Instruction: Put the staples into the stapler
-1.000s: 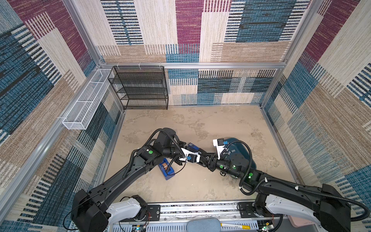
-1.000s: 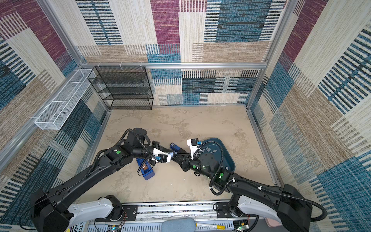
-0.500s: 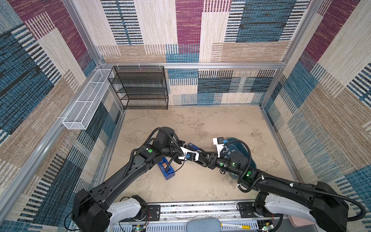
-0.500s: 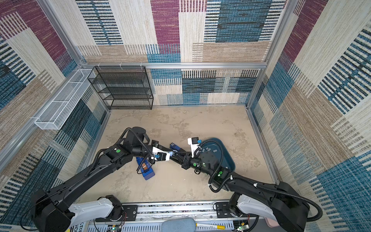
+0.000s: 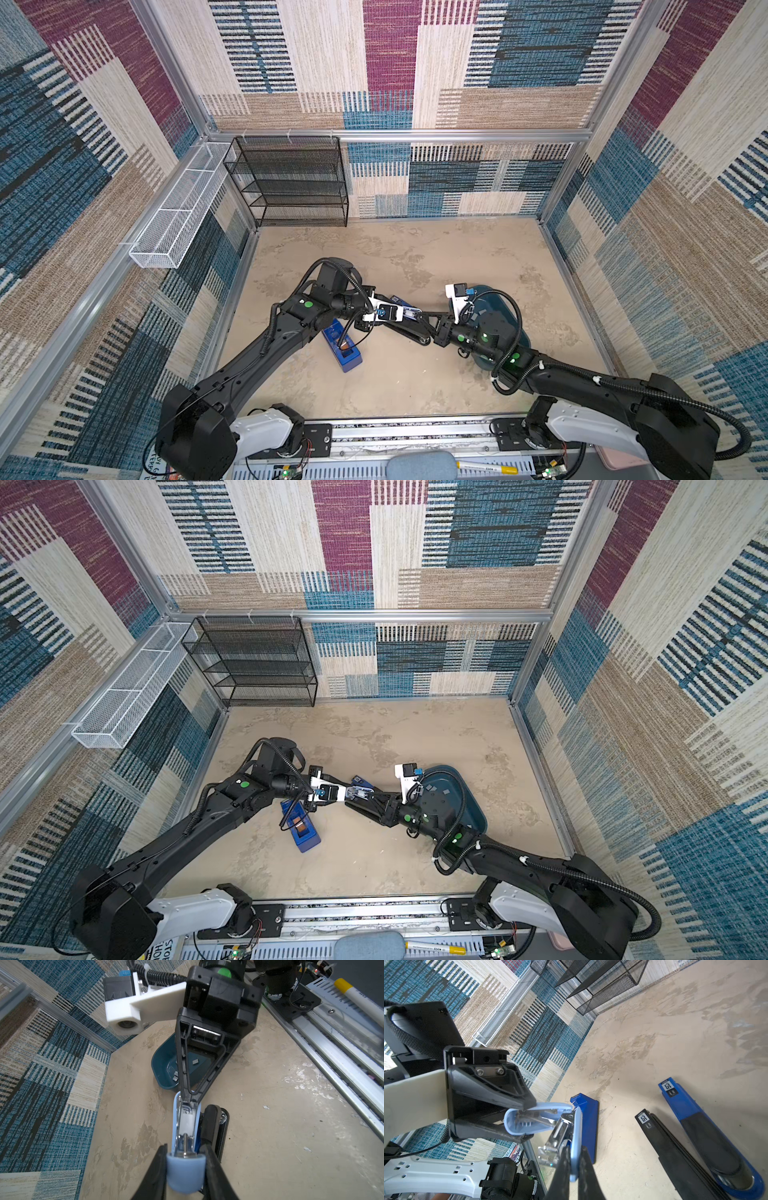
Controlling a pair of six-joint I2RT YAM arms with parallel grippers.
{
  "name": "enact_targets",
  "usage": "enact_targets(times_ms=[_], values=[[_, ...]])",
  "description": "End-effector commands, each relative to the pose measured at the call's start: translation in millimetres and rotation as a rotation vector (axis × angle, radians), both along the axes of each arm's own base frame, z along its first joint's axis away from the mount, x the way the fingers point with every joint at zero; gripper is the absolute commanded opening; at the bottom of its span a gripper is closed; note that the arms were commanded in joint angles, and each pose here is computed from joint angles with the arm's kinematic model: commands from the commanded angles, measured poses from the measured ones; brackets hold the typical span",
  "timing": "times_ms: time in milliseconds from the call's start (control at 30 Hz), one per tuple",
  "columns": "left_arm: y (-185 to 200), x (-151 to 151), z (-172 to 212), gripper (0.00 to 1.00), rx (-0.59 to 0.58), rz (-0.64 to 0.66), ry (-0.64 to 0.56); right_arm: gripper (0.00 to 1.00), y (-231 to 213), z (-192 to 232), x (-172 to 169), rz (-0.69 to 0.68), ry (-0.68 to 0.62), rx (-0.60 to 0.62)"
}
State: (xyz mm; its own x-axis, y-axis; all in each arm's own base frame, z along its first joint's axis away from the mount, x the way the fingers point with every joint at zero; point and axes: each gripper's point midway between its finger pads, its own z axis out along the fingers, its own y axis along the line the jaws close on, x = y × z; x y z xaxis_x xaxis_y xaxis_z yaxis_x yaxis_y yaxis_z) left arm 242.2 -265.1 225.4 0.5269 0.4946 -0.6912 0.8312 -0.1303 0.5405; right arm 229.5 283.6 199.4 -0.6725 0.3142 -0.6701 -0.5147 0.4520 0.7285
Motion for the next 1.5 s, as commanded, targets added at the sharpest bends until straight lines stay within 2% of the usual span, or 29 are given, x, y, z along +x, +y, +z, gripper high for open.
enact_targets(times_ms=[0, 233, 633, 733, 967, 1167, 1333, 1400, 1467], values=[[16, 22, -18, 0.00, 0.098, 0.108, -0.027, 0.00, 1, 8, -3, 0.024, -0.039, 0.009], [26, 36, -46, 0.00, 0.214, 0.159, 0.005, 0.00, -4, 16, -7, 0.019, -0.052, 0.041], [27, 45, -53, 0.01, 0.235, 0.187, 0.011, 0.00, -6, 20, -11, 0.024, -0.042, 0.060], [22, 40, -46, 0.21, 0.203, 0.170, 0.023, 0.00, -5, 21, -13, 0.036, -0.042, 0.076], [12, 21, -17, 0.50, 0.126, 0.111, -0.002, 0.00, -4, 27, -14, 0.044, -0.036, 0.097], [13, 10, -2, 0.57, 0.090, 0.093, -0.076, 0.00, -17, 18, -5, -0.057, 0.035, 0.076], [17, -12, 4, 0.58, 0.062, 0.036, -0.113, 0.00, -14, 20, -8, -0.035, 0.050, 0.092], [17, -15, 12, 0.62, -0.019, 0.052, -0.189, 0.00, -13, 20, -9, -0.025, 0.054, 0.108], [13, -24, 22, 0.66, -0.106, 0.036, -0.204, 0.00, -10, 20, -7, -0.024, 0.059, 0.115]])
